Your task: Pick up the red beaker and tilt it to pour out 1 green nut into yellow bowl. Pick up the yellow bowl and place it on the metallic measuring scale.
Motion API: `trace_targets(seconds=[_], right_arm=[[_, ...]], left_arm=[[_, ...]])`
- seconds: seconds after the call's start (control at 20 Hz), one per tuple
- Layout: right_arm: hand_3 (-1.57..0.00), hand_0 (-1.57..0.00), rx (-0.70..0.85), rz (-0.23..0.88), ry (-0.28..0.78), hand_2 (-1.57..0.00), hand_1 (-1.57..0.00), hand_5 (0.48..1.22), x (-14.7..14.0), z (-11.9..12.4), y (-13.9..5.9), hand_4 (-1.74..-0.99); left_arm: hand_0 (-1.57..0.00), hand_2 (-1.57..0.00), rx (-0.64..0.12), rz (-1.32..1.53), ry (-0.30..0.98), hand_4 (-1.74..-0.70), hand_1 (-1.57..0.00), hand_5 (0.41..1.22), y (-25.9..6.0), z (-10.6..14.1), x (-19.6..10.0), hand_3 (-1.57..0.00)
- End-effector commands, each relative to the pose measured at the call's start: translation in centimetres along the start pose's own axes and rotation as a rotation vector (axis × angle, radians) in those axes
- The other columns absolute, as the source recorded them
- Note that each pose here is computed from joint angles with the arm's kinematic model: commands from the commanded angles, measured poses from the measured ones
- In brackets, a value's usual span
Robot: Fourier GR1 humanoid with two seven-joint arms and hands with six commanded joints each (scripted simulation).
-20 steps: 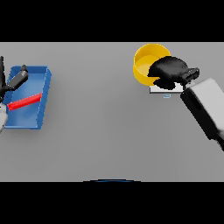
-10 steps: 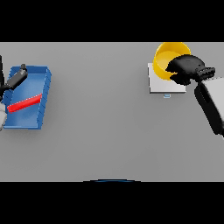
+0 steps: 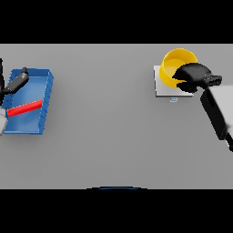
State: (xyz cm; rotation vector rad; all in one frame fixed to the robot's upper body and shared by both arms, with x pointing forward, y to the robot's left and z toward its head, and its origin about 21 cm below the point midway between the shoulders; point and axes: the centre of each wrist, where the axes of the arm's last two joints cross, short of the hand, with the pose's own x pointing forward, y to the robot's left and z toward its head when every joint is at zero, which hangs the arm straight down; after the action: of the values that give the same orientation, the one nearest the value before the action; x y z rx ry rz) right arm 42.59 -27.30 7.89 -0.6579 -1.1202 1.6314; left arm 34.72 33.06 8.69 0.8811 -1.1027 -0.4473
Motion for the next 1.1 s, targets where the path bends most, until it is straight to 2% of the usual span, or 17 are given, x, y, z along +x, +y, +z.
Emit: trace_targets(seconds=[0.0, 0.05, 0.1, 0.2, 0.25, 0.35, 0.4, 0.55, 0.75, 0.9, 1.05], right_arm=[[-1.46, -1.5, -0.001, -0.009, -0.006, -1.33, -1.57, 1.221, -0.05, 0.06, 0.31, -1.741], [-1.45, -1.46, 0.004, -0.006, 0.004, -1.34, -1.57, 1.221, -0.03, -0.07, 0.15, -1.741], [-1.39, -1.45, 0.002, -0.009, 0.012, -1.38, -1.5, 1.221, 0.33, -0.29, 0.03, -1.734], [-1.1, -1.49, 0.003, -0.02, -0.003, -1.45, -1.48, 1.221, 0.3, -0.13, 0.28, -1.737], [-0.99, -1.44, 0.005, -0.024, 0.002, -1.29, -1.34, 1.221, 0.58, -0.26, -0.07, -1.688], [-0.8, -0.99, 0.009, -0.01, 0.006, -0.92, -0.88, 1.08, 0.79, -0.39, -0.45, -1.629], [-0.72, -0.79, 0.03, 0.001, 0.013, -0.78, -0.71, 1.029, 0.68, -0.44, -0.35, -1.609], [-0.55, -0.41, 0.056, 0.033, -0.004, -0.46, -0.36, 0.929, 0.62, -0.38, 0.0, -1.567], [-0.39, -0.17, 0.05, 0.036, -0.032, -0.19, -0.15, 0.856, 0.49, -0.47, -0.09, -1.546], [-0.3, -0.08, 0.038, 0.034, -0.038, -0.1, -0.07, 0.809, 0.24, -0.49, 0.02, -1.53], [-0.22, -0.04, 0.047, 0.02, 0.004, -0.05, -0.04, 0.774, 0.25, -0.8, -0.11, -1.509]], left_arm=[[0.0, 0.0, -0.004, -0.004, 0.002, -0.72, 0.0, 0.669, 0.06, -0.04, -0.01, 0.0], [0.0, 0.0, -0.005, -0.006, 0.002, -0.72, 0.0, 0.668, -0.35, 0.0, 0.15, 0.0], [0.0, 0.0, -0.002, -0.004, -0.001, -0.72, 0.0, 0.667, -0.36, -0.05, 0.19, 0.0], [0.0, 0.0, -0.001, -0.004, -0.002, -0.72, 0.0, 0.671, -0.32, -0.04, 0.12, 0.0], [0.0, 0.0, 0.0, -0.008, 0.006, -0.72, 0.0, 0.671, -0.31, -0.12, 0.14, 0.0], [0.0, 0.0, -0.002, -0.009, 0.004, -0.72, 0.0, 0.668, -0.21, -0.16, 0.32, 0.0], [0.0, 0.0, -0.006, -0.008, 0.005, -0.72, 0.0, 0.667, -0.71, -0.09, 0.01, 0.0], [0.0, 0.0, -0.005, 0.005, -0.01, -0.72, 0.0, 0.663, -0.79, -0.06, 0.35, 0.0], [0.0, 0.0, -0.003, 0.0, 0.005, -0.72, 0.0, 0.664, -0.72, -0.27, 0.48, 0.0], [0.0, 0.0, -0.002, 0.004, 0.001, -0.73, 0.0, 0.665, -0.78, -0.22, 0.3, 0.0], [0.0, 0.0, 0.007, -0.004, 0.006, -0.72, 0.0, 0.664, -0.53, -0.57, 0.39, 0.0]])
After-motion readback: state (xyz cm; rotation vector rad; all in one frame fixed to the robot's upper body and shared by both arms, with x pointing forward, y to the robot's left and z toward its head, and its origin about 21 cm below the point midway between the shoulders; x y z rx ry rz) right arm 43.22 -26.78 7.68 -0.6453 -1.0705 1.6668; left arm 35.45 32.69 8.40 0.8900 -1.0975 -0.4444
